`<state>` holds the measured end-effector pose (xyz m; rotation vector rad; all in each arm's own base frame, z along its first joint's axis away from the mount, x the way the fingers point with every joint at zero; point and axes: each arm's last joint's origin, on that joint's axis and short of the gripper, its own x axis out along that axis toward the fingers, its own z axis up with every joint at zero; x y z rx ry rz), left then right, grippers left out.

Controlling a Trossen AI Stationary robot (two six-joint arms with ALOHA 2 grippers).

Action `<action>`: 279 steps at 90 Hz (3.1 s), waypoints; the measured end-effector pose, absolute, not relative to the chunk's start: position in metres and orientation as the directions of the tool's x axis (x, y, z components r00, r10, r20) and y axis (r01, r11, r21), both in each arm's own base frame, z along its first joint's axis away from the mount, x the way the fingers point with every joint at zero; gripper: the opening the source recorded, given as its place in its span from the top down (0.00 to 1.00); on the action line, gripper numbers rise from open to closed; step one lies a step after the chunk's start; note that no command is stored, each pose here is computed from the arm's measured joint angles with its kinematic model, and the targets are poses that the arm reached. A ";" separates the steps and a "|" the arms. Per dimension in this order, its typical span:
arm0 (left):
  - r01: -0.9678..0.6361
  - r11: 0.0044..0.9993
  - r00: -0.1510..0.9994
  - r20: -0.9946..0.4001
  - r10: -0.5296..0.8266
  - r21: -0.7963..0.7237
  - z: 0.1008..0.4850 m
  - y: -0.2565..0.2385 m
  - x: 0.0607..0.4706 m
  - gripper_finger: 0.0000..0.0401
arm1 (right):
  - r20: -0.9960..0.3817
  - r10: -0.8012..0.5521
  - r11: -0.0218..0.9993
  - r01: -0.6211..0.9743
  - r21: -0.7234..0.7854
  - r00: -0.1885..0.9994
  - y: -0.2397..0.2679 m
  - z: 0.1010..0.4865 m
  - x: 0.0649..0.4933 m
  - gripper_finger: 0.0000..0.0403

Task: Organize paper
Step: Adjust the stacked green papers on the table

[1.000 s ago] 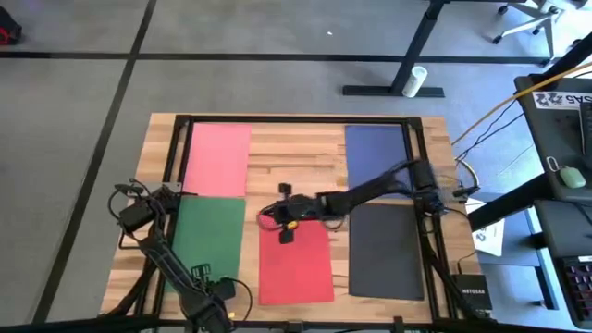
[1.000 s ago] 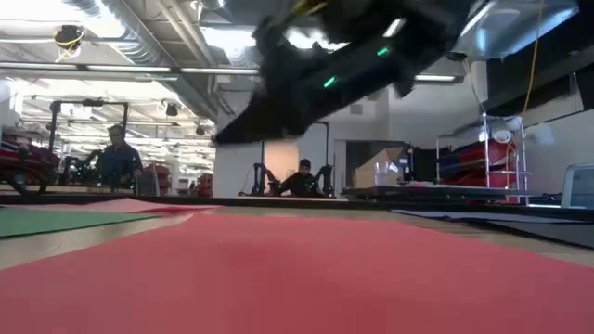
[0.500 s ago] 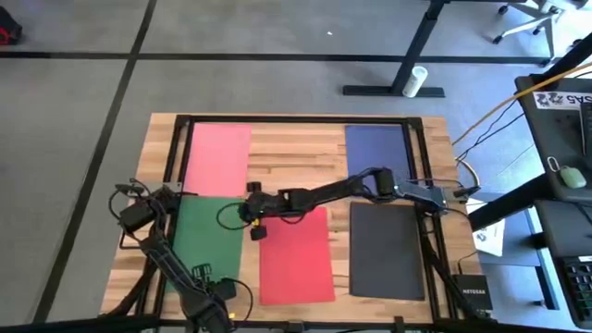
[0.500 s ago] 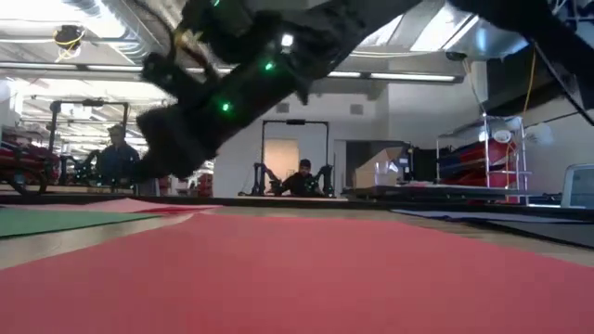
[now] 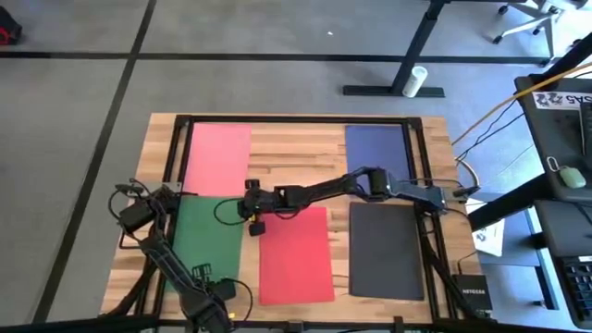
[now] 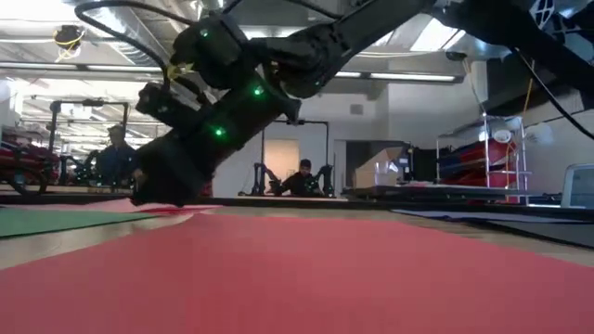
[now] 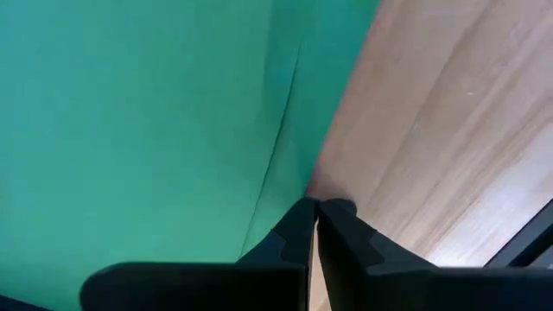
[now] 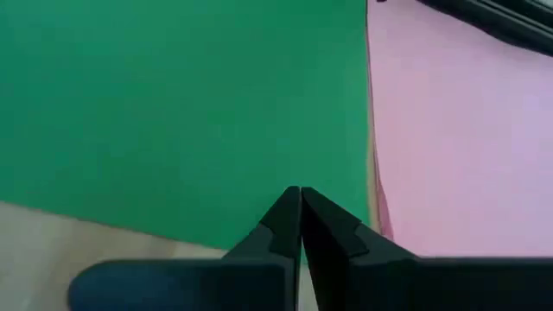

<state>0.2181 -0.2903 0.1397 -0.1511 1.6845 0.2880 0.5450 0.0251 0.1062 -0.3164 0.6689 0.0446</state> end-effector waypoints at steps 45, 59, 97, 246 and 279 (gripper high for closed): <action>-0.269 0.958 -0.134 -0.989 0.067 0.102 0.140 -0.290 0.218 1.00 | -0.637 0.000 0.955 -0.190 -0.229 0.771 0.028 0.092 0.550 1.00; -0.271 0.957 -0.135 -0.988 0.068 0.103 0.140 -0.291 0.218 1.00 | -0.647 0.000 0.955 -0.191 -0.225 0.763 0.027 0.091 0.549 1.00; -0.306 0.952 -0.041 -0.999 -0.006 0.007 0.166 -0.307 0.233 1.00 | -0.658 0.004 0.955 -0.197 -0.220 0.753 0.028 0.090 0.548 1.00; -0.291 0.957 -0.095 -0.995 -0.010 0.018 0.143 -0.299 0.223 1.00 | -0.641 0.094 0.953 -0.256 -0.164 0.761 0.032 0.089 0.549 1.00; -0.296 0.955 -0.095 -0.995 -0.009 0.019 0.143 -0.299 0.223 1.00 | -0.644 0.151 0.945 -0.301 -0.129 0.750 0.036 0.090 0.548 1.00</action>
